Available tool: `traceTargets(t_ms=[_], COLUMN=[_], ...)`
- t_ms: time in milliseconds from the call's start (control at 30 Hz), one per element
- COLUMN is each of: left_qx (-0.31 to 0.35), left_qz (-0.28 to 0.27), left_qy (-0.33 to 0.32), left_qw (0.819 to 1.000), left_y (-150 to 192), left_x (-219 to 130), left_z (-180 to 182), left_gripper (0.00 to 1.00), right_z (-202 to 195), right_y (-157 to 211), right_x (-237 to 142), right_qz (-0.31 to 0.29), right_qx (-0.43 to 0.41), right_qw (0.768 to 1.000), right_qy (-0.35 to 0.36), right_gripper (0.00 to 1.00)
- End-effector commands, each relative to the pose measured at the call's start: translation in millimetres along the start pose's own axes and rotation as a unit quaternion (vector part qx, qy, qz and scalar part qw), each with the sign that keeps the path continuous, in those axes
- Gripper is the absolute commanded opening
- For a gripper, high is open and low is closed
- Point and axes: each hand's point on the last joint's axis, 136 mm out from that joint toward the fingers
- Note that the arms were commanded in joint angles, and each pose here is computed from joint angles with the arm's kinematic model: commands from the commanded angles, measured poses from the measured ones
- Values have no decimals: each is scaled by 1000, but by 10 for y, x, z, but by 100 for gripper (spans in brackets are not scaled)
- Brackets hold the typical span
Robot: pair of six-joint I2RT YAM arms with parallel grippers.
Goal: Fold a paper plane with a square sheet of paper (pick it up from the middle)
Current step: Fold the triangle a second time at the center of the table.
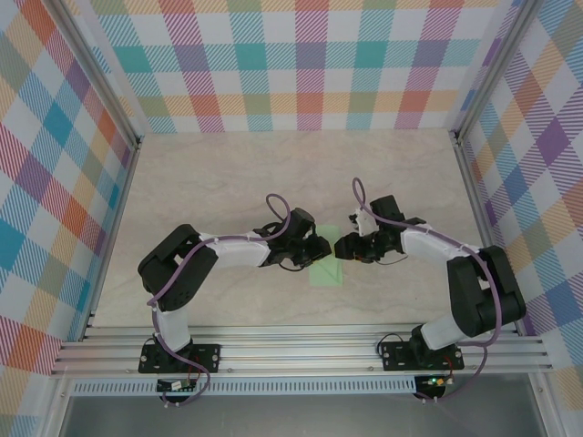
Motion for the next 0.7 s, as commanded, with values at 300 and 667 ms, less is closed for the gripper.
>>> traceTargets(t_ms=[300, 667], left_qx=[7, 10], left_qz=[-3, 2], left_qy=[14, 17], left_qw=[1000, 1000], left_y=[51, 65], left_x=[-70, -71], left_z=[-109, -144], left_gripper=[30, 29], right_z=[-17, -47], right_y=[36, -24], right_x=[201, 237], right_qz=[17, 18], right_qx=[19, 11], right_qw=[999, 999], right_qy=[-41, -39], right_gripper=[40, 22])
Point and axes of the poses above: each hand's point on the last joint's axis, 136 mm out from that joint toward the fingers, its own x axis out along the fingers, its own z axis along the line the jaws close on, y = z × x, and after that the axes turned 14 degrees about -x, right-handed
